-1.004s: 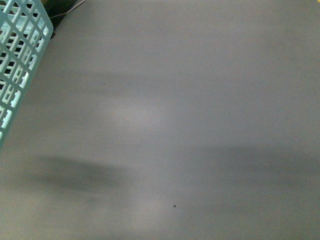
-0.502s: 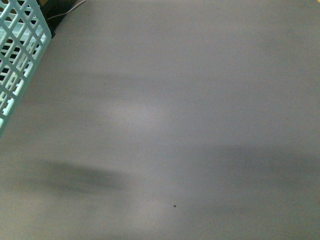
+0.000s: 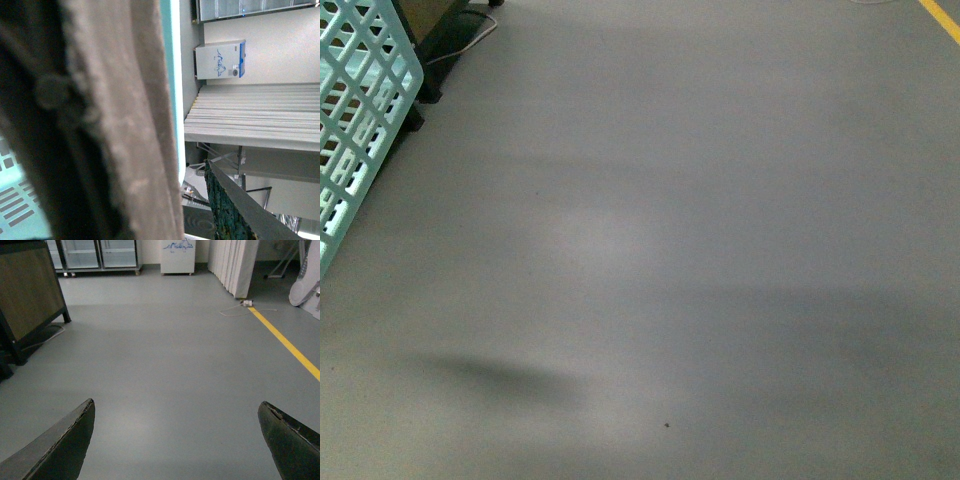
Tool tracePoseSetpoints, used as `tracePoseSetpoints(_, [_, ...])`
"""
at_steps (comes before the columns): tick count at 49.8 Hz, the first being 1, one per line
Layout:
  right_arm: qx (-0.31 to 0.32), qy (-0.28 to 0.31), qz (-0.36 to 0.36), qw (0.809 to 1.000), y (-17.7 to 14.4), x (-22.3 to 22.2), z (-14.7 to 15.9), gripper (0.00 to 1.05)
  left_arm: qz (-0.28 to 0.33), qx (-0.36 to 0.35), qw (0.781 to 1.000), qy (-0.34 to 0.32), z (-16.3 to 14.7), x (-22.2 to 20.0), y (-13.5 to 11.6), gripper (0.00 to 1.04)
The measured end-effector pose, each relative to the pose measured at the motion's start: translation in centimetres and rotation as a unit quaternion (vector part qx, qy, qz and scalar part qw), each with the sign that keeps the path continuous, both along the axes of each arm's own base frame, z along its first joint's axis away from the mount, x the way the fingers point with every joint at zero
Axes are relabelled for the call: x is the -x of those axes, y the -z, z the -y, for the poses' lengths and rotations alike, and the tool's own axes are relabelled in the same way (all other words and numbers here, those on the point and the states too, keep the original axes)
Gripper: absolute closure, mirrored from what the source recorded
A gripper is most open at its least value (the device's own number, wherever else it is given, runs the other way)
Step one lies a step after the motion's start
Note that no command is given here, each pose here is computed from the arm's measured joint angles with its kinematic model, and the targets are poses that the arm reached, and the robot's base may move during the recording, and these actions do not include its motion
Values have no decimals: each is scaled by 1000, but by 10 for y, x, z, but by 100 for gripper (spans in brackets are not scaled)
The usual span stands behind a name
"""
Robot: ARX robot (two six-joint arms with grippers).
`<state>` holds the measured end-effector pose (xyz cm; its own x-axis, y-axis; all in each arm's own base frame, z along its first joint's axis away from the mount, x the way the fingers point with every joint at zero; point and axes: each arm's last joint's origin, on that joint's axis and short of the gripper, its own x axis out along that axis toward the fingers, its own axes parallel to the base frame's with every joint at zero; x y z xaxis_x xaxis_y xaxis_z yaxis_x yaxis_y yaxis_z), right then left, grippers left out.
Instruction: Pick lemon and mango into basket
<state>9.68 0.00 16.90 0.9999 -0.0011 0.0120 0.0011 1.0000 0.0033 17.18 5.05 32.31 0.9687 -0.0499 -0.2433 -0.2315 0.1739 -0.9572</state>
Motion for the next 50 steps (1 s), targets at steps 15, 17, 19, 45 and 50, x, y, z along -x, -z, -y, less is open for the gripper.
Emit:
tracePoseSetpoints(15, [0, 0, 0, 1000, 0, 0, 0, 9, 0, 0, 1000, 0, 0, 0, 0, 76])
tracePoseSetpoints(17, [0, 0, 0, 1000, 0, 0, 0, 9, 0, 1, 1000, 0, 0, 0, 0, 76])
tracePoseSetpoints(19, [0, 0, 0, 1000, 0, 0, 0, 9, 0, 0, 1000, 0, 0, 0, 0, 76])
tracePoseSetpoints(45, [0, 0, 0, 1000, 0, 0, 0, 9, 1, 1, 1000, 0, 0, 0, 0, 76])
tracePoseSetpoints(50, [0, 0, 0, 1000, 0, 0, 0, 9, 1, 0, 1000, 0, 0, 0, 0, 76])
